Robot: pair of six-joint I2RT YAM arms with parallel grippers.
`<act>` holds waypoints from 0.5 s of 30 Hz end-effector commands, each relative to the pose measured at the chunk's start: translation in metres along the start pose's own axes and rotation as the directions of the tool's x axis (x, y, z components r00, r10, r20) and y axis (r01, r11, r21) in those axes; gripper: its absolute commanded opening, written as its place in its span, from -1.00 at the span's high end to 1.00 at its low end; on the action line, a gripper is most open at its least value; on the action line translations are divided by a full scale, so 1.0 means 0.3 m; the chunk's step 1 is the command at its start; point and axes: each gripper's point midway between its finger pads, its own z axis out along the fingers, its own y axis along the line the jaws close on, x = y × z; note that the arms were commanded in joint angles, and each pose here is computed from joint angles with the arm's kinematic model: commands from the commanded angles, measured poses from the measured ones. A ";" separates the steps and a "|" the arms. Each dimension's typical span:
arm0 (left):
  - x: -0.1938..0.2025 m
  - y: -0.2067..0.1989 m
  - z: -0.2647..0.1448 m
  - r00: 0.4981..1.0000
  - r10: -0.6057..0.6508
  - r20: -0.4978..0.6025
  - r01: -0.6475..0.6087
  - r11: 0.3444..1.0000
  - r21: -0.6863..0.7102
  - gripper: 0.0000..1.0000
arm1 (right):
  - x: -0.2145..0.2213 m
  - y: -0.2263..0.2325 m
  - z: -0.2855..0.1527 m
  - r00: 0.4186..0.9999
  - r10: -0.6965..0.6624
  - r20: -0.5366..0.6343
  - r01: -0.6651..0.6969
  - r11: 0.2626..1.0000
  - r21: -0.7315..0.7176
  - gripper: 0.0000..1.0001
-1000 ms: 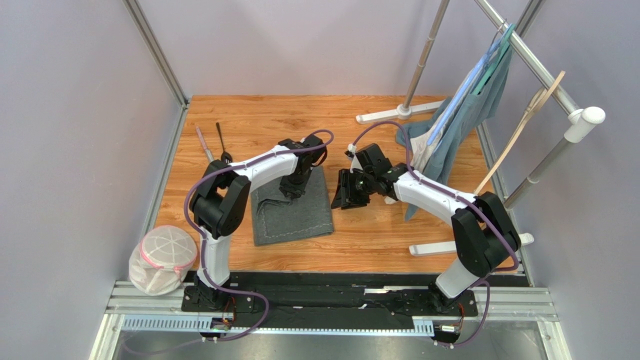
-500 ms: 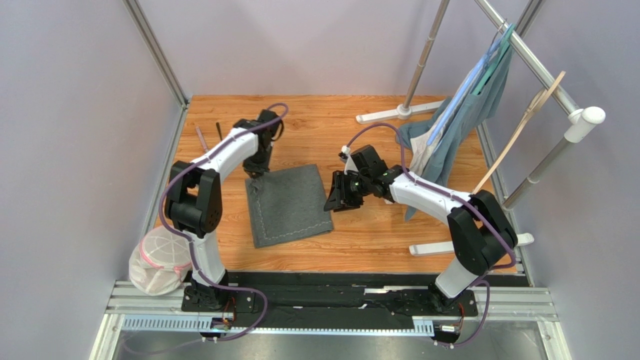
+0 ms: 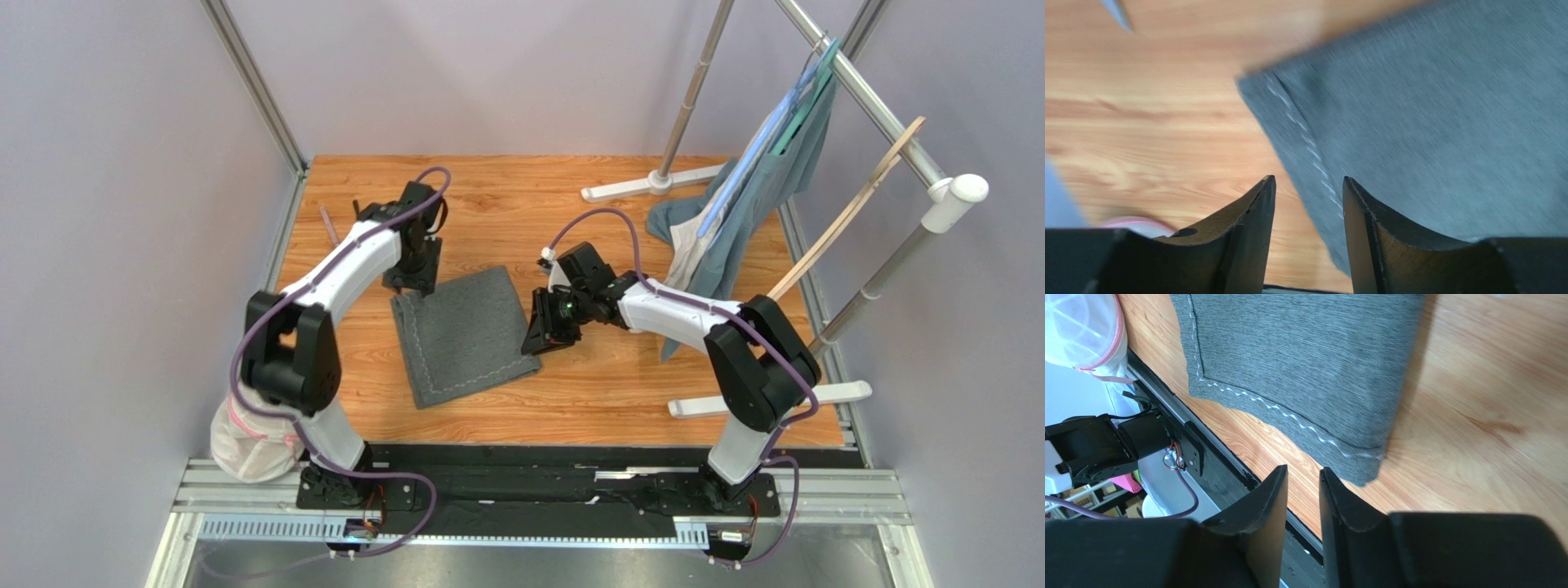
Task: Fold the napkin into a case and place the utensils inside
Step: Smooth out the square-folded napkin at the center of the board, then rotate the square-folded napkin at the center of the board.
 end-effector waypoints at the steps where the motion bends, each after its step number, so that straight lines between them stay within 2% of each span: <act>1: 0.038 -0.194 -0.074 0.976 -0.209 0.067 0.172 0.916 0.362 0.04 | -0.025 0.124 0.060 0.996 -0.087 0.012 0.088 0.995 -0.052 0.55; 2: 0.099 -0.236 -0.048 0.976 -0.219 0.006 0.198 0.890 0.411 0.13 | -0.036 0.153 0.076 0.995 -0.094 0.020 0.095 0.993 -0.068 0.61; 3: 0.103 -0.270 -0.038 0.969 -0.246 -0.004 0.224 0.873 0.433 0.16 | -0.015 0.152 0.112 0.996 -0.091 0.000 0.091 0.994 -0.060 0.66; 5: 0.164 -0.304 0.003 0.968 -0.246 -0.057 0.246 0.869 0.430 0.21 | -0.001 0.133 0.146 0.997 -0.077 -0.014 0.077 0.996 -0.037 0.78; 9: 0.234 -0.384 0.025 0.964 -0.250 -0.097 0.266 0.855 0.445 0.21 | 0.006 -0.054 0.176 0.999 -0.048 0.002 0.047 0.990 0.136 0.92; 11: 0.274 -0.424 0.035 0.964 -0.233 -0.127 0.265 0.844 0.467 0.21 | 0.003 -0.124 0.168 0.999 -0.044 0.001 0.043 0.984 0.175 0.93; 13: 0.307 -0.476 0.050 0.963 -0.217 -0.160 0.268 0.836 0.479 0.21 | -0.031 -0.227 0.130 1.000 -0.011 0.028 0.004 0.969 0.249 0.95; 15: 0.320 -0.556 0.030 0.964 -0.202 -0.173 0.265 0.804 0.533 0.21 | -0.100 -0.311 0.079 0.997 -0.036 0.072 0.012 0.948 0.317 0.95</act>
